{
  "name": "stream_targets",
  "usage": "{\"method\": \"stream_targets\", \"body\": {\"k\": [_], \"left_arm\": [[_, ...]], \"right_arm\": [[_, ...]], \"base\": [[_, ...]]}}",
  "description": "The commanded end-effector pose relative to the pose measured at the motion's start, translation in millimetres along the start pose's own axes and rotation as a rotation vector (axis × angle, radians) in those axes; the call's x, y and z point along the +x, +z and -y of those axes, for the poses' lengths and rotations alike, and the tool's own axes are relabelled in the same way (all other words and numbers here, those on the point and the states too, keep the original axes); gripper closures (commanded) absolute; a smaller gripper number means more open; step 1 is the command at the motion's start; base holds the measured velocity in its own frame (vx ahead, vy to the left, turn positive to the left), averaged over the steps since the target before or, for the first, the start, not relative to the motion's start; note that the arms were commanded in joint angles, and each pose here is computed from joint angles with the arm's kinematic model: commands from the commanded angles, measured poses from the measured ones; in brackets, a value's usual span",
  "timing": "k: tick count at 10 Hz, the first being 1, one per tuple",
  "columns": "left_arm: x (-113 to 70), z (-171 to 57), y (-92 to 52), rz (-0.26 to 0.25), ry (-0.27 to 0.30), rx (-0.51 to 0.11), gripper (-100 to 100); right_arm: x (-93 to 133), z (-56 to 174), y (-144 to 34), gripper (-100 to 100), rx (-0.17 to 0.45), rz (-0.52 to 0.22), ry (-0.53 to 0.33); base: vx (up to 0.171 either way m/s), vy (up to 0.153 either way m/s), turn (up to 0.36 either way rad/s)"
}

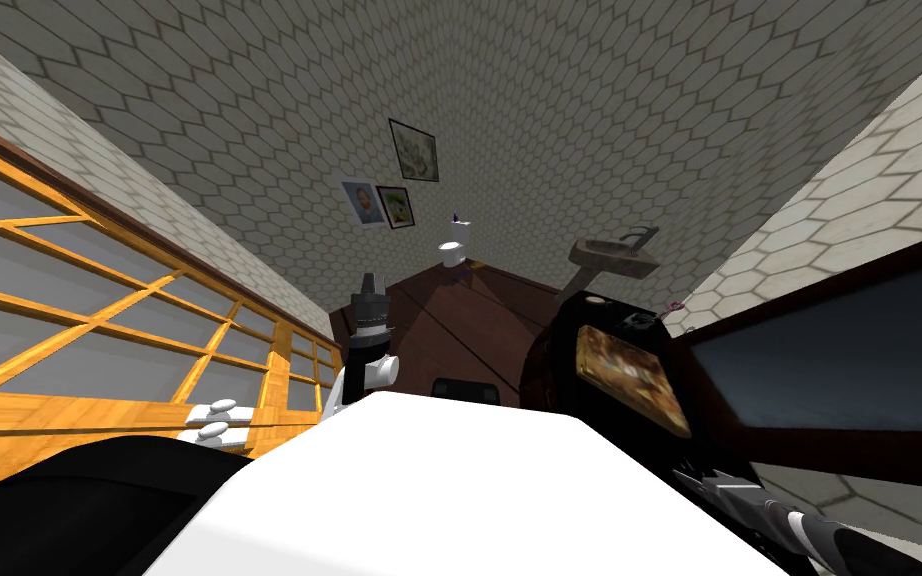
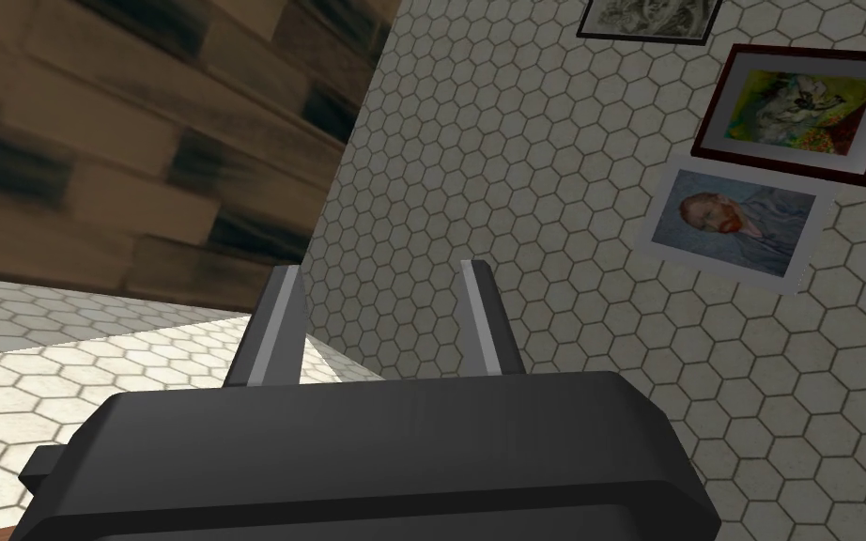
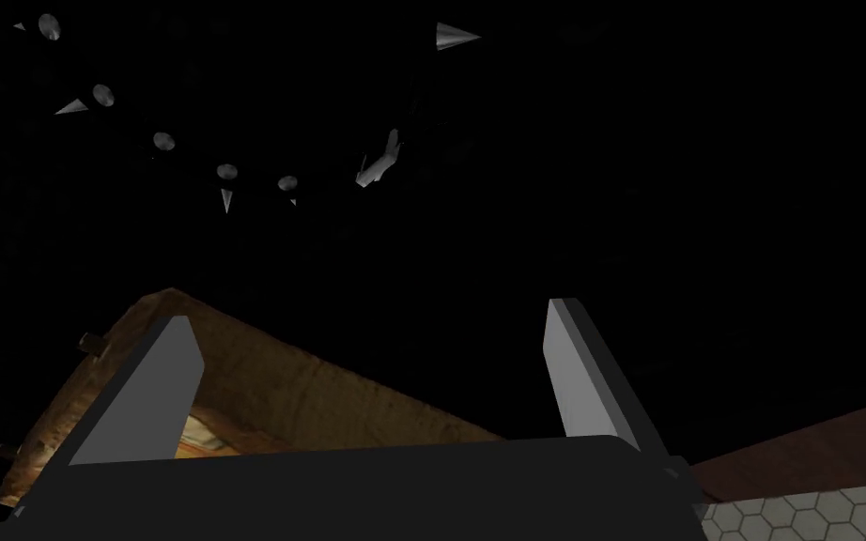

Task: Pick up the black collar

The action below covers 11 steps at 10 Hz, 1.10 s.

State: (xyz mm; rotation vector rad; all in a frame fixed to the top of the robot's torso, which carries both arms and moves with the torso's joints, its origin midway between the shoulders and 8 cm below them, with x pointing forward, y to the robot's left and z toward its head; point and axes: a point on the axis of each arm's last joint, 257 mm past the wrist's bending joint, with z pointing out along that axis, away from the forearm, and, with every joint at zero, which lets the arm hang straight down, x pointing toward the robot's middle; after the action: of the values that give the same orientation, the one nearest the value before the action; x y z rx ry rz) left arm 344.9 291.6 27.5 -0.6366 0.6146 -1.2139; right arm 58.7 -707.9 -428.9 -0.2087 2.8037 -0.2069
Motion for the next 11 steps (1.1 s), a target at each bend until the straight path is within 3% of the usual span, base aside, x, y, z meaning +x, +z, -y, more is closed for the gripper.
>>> {"method": "stream_targets", "body": {"k": [1,2,4,5,9,10,11], "left_arm": [[0.0,0,0.0,0.0,0.0,0.0,0],[0.0,0,0.0,0.0,0.0,0.0,0],[0.0,0,0.0,0.0,0.0,0.0,0],[0.0,0,0.0,0.0,0.0,0.0,0],[0.0,0,0.0,0.0,0.0,0.0,0],[0.0,0,0.0,0.0,0.0,0.0,0],[0.0,0,0.0,0.0,0.0,0.0,0]], "right_arm": [[25,-15,3.1,-100,-0.026,-0.046,-0.006],[36,-24,5.6,-100,-0.043,-0.063,-0.009],[36,-24,5.6,-100,-0.043,-0.063,-0.009],[54,-44,11.5,-100,-0.077,-0.09,-0.008],[55,-43,11.0,-100,-0.076,-0.091,-0.008],[55,-43,11.2,0,-0.076,-0.091,-0.007],[60,-53,21.0,-100,-0.074,-0.095,0.001]], "base": [[-0.015,-0.027,0.154],[-0.024,-0.063,0.14],[-0.021,-0.036,0.001],[-0.035,-0.042,0.042],[-0.015,-0.02,0.004],[0.0,0.0,0.0],[0.0,-0.03,0.067]]}}
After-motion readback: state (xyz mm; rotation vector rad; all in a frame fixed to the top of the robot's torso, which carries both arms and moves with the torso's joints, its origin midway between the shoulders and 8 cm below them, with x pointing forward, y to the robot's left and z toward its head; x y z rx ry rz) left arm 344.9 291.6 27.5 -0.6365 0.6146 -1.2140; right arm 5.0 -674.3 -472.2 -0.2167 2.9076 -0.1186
